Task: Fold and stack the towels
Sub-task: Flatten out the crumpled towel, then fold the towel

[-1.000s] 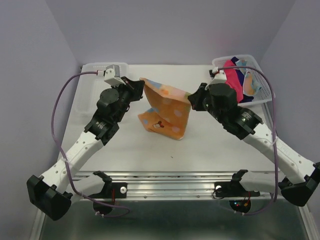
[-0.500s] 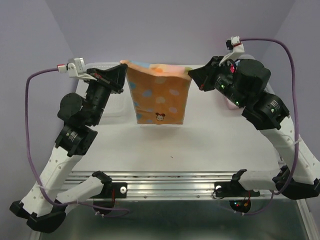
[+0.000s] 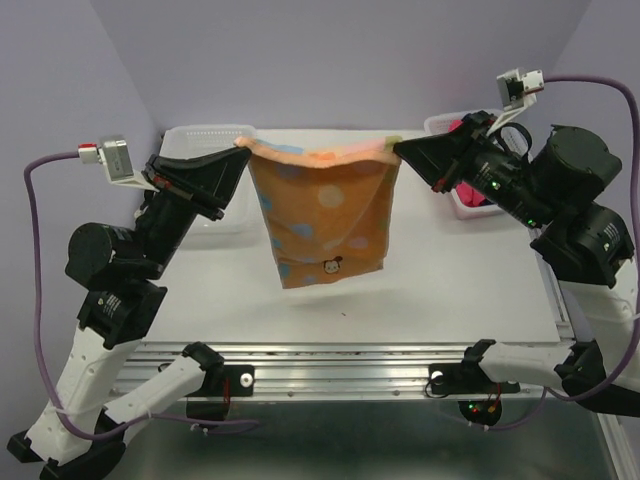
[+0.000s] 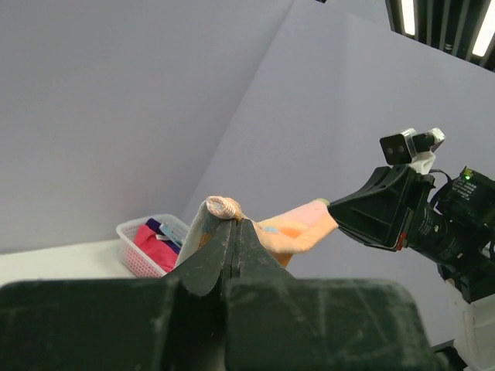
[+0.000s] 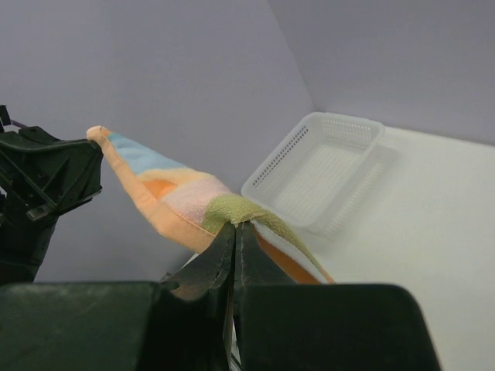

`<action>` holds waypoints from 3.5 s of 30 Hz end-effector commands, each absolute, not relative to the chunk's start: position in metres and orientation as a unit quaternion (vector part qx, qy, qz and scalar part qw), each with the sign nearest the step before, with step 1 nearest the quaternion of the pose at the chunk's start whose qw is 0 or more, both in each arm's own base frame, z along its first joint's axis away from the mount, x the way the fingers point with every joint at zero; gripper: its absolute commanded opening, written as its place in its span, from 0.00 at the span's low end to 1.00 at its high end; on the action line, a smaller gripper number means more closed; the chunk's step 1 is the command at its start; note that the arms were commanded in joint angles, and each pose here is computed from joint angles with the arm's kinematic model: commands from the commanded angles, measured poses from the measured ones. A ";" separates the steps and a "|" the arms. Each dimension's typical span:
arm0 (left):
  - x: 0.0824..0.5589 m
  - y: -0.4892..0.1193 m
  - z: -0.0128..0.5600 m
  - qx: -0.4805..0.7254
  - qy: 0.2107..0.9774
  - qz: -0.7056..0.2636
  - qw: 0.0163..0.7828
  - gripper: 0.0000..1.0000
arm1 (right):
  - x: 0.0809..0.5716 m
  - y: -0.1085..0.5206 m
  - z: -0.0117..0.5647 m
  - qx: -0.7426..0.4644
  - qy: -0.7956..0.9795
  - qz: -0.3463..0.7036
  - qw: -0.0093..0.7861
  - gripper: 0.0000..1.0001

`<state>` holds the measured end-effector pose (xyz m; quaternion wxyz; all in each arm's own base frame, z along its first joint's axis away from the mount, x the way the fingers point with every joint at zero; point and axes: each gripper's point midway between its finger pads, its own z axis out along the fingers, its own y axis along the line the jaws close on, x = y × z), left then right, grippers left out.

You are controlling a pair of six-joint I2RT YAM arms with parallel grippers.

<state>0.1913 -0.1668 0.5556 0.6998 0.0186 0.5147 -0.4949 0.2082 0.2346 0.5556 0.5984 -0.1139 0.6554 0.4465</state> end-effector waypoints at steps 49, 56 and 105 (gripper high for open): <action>0.492 -0.200 0.263 -0.091 0.755 -0.337 0.556 0.00 | 0.513 0.172 0.220 0.048 0.845 0.252 0.469 0.01; 0.418 -0.202 0.218 -0.123 0.777 -0.353 0.506 0.00 | 0.445 0.168 0.186 0.061 0.880 0.264 0.390 0.01; 0.276 -0.191 0.105 -0.189 0.826 -0.341 0.407 0.00 | 0.297 0.167 0.079 0.060 0.928 0.281 0.236 0.03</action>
